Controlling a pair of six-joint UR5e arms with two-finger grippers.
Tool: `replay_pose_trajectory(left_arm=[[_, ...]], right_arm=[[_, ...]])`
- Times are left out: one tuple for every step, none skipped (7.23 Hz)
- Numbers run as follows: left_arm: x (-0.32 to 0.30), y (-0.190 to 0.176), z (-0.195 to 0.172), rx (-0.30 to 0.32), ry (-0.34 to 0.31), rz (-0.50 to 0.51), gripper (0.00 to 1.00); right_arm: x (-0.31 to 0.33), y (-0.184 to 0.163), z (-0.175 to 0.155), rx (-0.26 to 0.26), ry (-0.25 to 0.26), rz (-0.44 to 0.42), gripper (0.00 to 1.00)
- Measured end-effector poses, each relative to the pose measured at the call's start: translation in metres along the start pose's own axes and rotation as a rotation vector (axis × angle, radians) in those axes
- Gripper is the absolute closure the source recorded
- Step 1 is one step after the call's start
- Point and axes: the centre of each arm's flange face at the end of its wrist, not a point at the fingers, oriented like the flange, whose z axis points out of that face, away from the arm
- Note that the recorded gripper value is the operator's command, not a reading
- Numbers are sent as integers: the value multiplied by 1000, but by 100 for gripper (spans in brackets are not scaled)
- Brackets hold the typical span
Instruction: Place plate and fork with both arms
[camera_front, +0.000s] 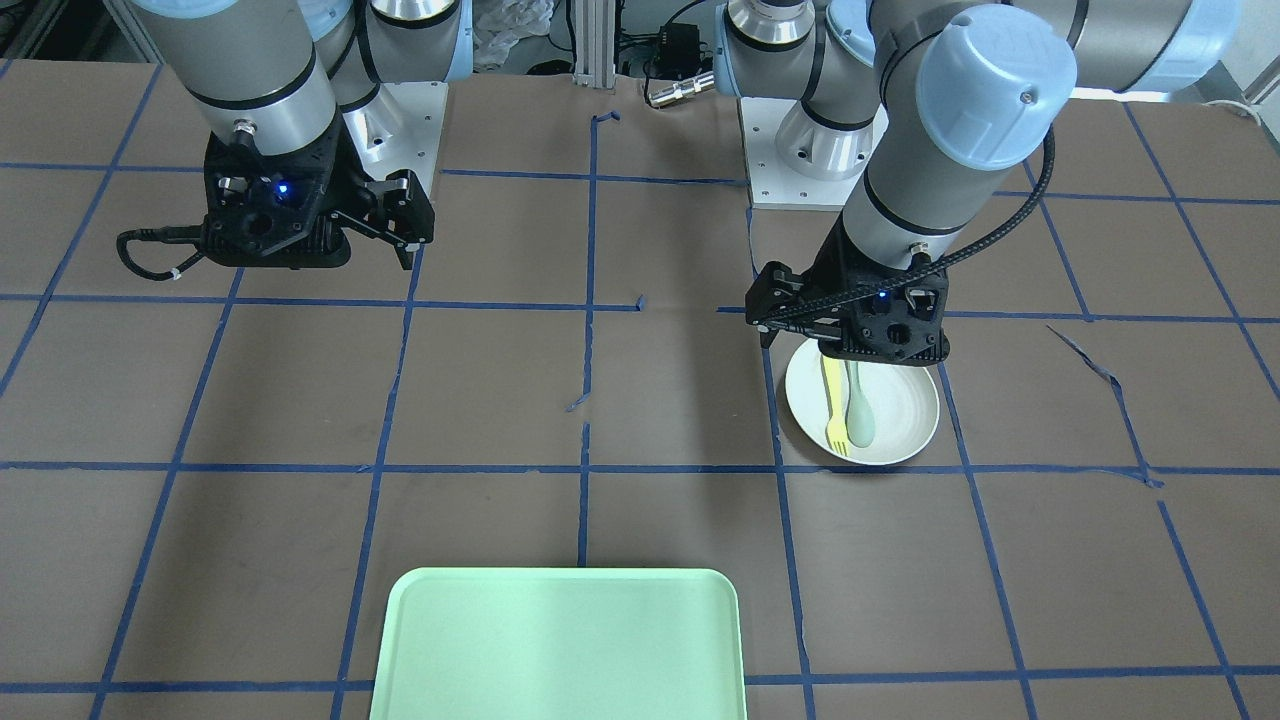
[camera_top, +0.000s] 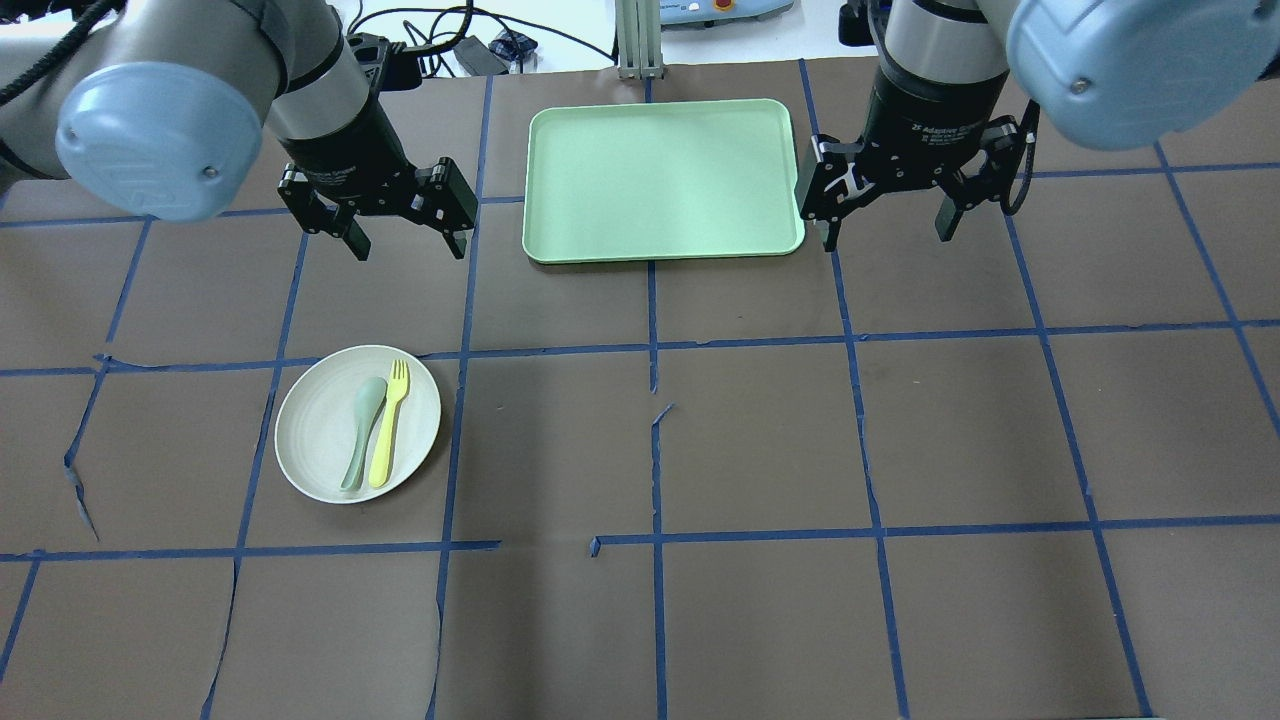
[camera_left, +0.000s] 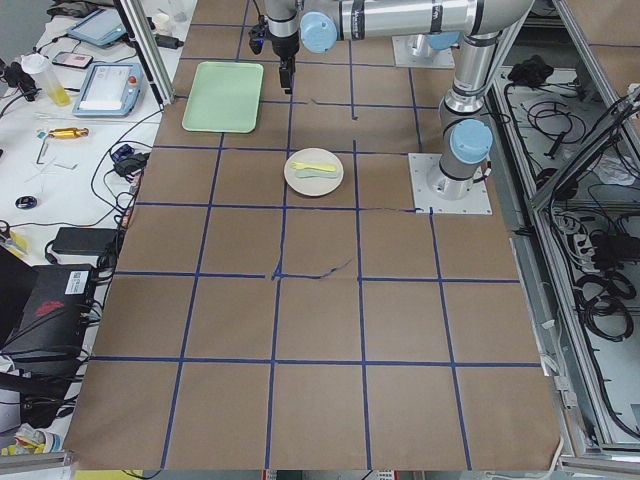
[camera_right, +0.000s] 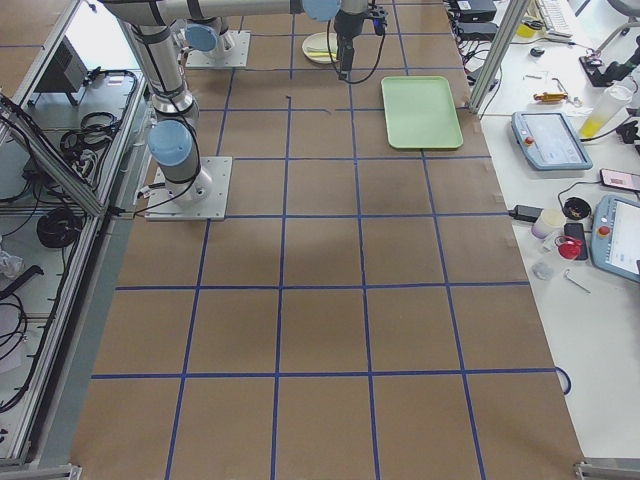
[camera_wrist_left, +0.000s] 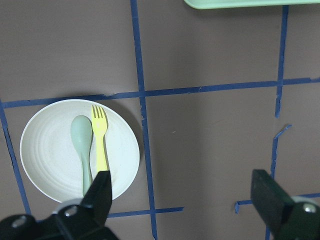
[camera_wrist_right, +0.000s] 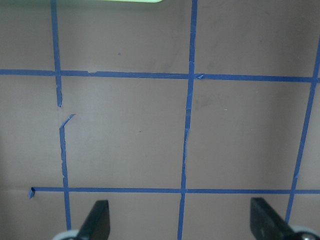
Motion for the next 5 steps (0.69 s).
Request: replay_pose_trajectory(left_arm=[[-2,-1,2,-2,-1,-1,0],[-4,-1,2,0,-4,-1,0],[-6,0,-3,9,-9,-2,0],[-9,5,-12,15,-21,-5,0],[-12,8,-16,12,-34,-8,0]], right_arm=[[1,-1,2,-3,2,1,0],[2,-2,5,-10,5,2,0],[2,-3,8,-17,3,1,0],[1,-4,14,-28,0,-3,0],[1,-6,19,-41,-2,-8,0]])
